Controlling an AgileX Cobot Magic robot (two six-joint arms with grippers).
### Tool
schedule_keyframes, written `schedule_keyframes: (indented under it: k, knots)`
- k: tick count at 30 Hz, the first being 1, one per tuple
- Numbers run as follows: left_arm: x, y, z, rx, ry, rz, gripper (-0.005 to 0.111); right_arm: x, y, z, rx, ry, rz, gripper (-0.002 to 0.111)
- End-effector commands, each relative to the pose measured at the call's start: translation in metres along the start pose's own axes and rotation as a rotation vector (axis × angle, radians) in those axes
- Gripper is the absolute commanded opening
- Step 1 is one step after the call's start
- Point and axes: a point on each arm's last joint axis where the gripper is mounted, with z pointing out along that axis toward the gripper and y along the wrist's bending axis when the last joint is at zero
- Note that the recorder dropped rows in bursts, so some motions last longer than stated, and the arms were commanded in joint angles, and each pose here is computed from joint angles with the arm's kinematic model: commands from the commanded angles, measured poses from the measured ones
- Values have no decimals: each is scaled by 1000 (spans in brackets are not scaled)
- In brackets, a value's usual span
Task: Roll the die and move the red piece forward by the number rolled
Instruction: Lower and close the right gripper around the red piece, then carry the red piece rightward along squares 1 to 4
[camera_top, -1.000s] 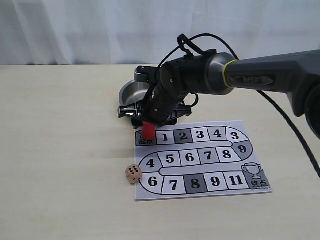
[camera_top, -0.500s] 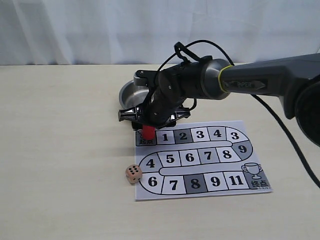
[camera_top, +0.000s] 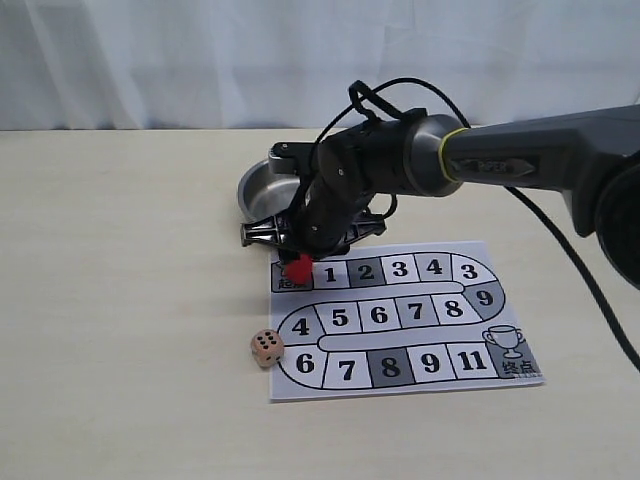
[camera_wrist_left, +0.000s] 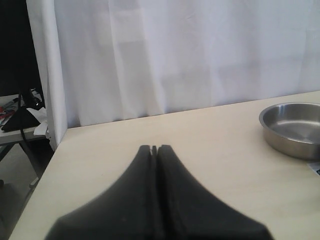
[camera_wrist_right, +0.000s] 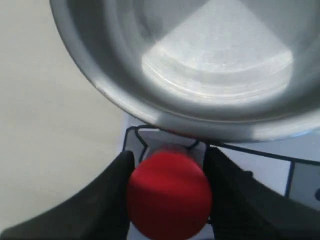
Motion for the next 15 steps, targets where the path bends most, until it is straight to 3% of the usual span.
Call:
schedule_keyframes:
  k: [1, 7, 15]
  knots:
    - [0, 0, 0, 1, -5, -8, 0, -3, -12, -17, 72, 43, -49, 4]
    - [0, 0, 0, 0, -4, -2, 0, -9, -18, -37, 114, 26, -86, 4]
    - [0, 0, 0, 0, -4, -2, 0, 2, -23, -8, 137, 92, -85, 4]
